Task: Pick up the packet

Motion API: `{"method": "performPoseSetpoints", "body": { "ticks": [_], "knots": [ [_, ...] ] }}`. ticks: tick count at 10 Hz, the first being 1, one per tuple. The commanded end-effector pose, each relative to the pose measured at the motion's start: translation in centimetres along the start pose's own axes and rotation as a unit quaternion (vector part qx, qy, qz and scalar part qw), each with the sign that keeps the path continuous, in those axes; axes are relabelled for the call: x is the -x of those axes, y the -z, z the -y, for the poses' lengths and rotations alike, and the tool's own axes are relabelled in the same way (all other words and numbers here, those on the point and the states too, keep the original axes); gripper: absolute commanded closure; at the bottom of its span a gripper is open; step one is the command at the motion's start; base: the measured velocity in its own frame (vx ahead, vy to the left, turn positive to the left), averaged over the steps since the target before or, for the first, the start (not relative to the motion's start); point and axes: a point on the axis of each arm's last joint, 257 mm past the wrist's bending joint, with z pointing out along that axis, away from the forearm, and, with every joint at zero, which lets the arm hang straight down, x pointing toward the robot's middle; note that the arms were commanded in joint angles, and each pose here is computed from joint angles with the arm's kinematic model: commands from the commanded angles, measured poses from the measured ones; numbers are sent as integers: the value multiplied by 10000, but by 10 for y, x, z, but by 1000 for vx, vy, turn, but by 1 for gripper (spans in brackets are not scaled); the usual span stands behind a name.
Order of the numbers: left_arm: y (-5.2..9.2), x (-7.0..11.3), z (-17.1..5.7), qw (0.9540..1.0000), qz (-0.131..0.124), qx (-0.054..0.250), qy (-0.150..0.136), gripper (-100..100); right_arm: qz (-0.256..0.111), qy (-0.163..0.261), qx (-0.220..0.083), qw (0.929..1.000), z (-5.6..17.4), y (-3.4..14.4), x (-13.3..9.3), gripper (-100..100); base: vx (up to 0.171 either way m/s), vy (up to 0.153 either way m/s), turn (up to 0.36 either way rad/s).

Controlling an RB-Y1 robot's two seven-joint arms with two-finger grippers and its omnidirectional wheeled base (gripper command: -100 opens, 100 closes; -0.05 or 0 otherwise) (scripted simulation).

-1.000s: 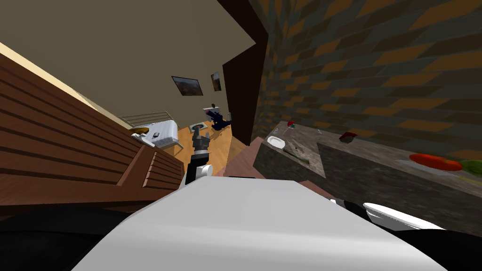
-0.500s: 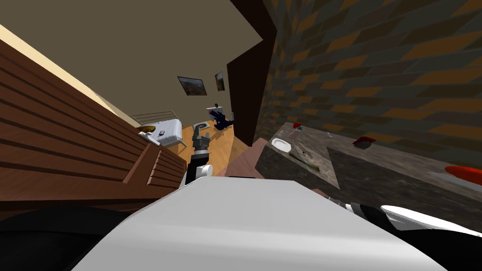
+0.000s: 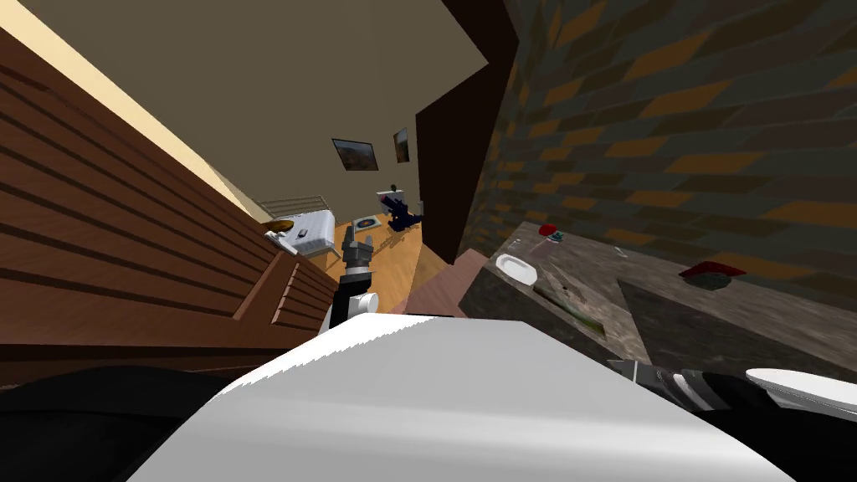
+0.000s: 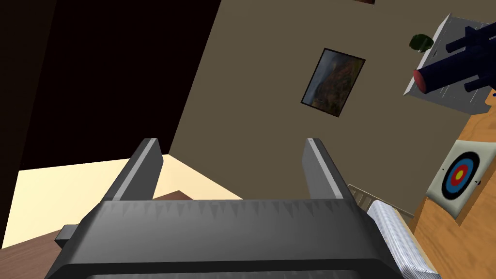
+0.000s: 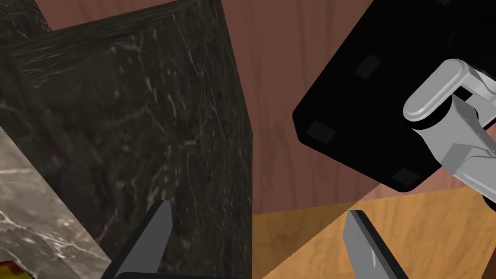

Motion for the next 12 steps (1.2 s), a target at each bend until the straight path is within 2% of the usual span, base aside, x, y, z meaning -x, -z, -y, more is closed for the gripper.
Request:
{"method": "performPoseSetpoints", "body": {
  "ticks": [1,4,6,7,8,9,10,12],
  "knots": [
    [0,0,0,10000,0,0,0,0,-296,161,-143,9993,16,18,-17,-100,126,27,225],
    [0,0,0,10000,0,0,-1,0,-688,408,-303,9963,38,46,-40,-100,145,-13,236],
    [0,0,0,10000,0,1,-2,0,-702,434,-249,9963,34,44,-45,-100,244,-100,159],
    [0,0,0,10000,0,1,-3,0,-652,416,-132,9969,23,36,-47,-100,165,-111,149],
    [0,0,0,10000,0,1,-2,0,-673,408,-188,9967,26,41,-46,-100,70,-56,44],
    [0,0,0,10000,0,0,-2,0,-668,420,-183,9967,26,40,-46,0,15,-11,-1],
    [0,0,0,10000,0,0,-1,0,-689,581,-158,9958,21,33,-38,-100,57,-42,-288],
    [0,0,0,10000,0,0,-1,0,-695,664,-148,9953,19,30,-34,-100,69,-35,-98]
  ]
}}
